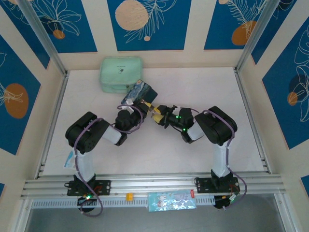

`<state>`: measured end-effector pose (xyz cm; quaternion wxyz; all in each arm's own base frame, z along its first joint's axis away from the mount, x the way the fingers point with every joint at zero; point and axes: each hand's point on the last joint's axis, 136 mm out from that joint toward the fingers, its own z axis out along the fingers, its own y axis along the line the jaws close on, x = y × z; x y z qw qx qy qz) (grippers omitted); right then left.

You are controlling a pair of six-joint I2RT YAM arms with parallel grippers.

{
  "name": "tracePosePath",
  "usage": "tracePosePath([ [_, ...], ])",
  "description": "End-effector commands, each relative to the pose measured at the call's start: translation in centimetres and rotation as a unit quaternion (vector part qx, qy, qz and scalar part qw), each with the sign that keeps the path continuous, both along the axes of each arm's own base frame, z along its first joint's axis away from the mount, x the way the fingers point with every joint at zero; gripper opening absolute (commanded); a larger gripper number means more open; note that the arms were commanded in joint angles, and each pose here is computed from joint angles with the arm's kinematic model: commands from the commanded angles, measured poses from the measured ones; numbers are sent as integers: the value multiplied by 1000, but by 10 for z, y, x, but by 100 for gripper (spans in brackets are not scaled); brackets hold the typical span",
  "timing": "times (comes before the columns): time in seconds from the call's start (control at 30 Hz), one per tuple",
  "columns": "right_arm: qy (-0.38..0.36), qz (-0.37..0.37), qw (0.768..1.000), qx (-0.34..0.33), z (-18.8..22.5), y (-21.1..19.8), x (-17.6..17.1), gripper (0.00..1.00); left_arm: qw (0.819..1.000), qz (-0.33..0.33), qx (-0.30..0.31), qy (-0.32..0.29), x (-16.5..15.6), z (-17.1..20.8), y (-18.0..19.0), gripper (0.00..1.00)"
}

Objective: Unlock the padlock with the key

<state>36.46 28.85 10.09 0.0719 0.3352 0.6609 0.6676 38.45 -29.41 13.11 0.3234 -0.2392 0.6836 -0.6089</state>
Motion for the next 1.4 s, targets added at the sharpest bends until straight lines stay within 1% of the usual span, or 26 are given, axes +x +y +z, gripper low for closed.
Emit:
tracePosePath([
  [0.0, -62, -37, 996, -61, 10, -17, 6, 48, 996, -83, -32, -31, -28, 24, -31, 0],
  [0.1, -79, -33, 988, -128, 5, -26, -2, 49, 995, -84, -34, -30, -28, 25, -31, 0],
  [0.23, -111, -25, 972, -206, 9, -34, -8, 50, 995, -84, -32, -29, -27, 26, -32, 0],
  [0.3, -119, -24, 966, -227, 11, -38, -10, 50, 996, -84, -32, -28, -27, 25, -31, 0],
  [0.43, -139, -20, 959, -247, 15, -41, -14, 50, 996, -84, -31, -25, -27, 24, -31, 0],
  [0.53, -156, -7, 957, -243, 18, -36, -16, 47, 996, -84, -33, -24, -27, 25, -31, 0],
  [0.7, -176, 5, 960, -219, 18, -29, -21, 43, 996, -84, -33, -25, -27, 27, -31, 0],
  [0.83, -200, 11, 961, -192, 25, -22, -26, 39, 996, -84, -31, -23, -28, 26, -31, 0],
  [1.03, -204, 21, 962, -180, 25, -15, -33, 34, 996, -83, -30, -22, -27, 26, -31, 0],
  [1.17, -204, 22, 963, -175, 26, -14, -37, 29, 996, -84, -28, -21, -27, 25, -31, 0],
  [1.27, -202, 20, 963, -178, 24, -15, -38, 23, 996, -83, -29, -20, -27, 24, -30, 0],
  [1.37, -201, 18, 963, -177, 24, -15, -37, 13, 996, -84, -30, -21, -27, 26, -31, 0],
])
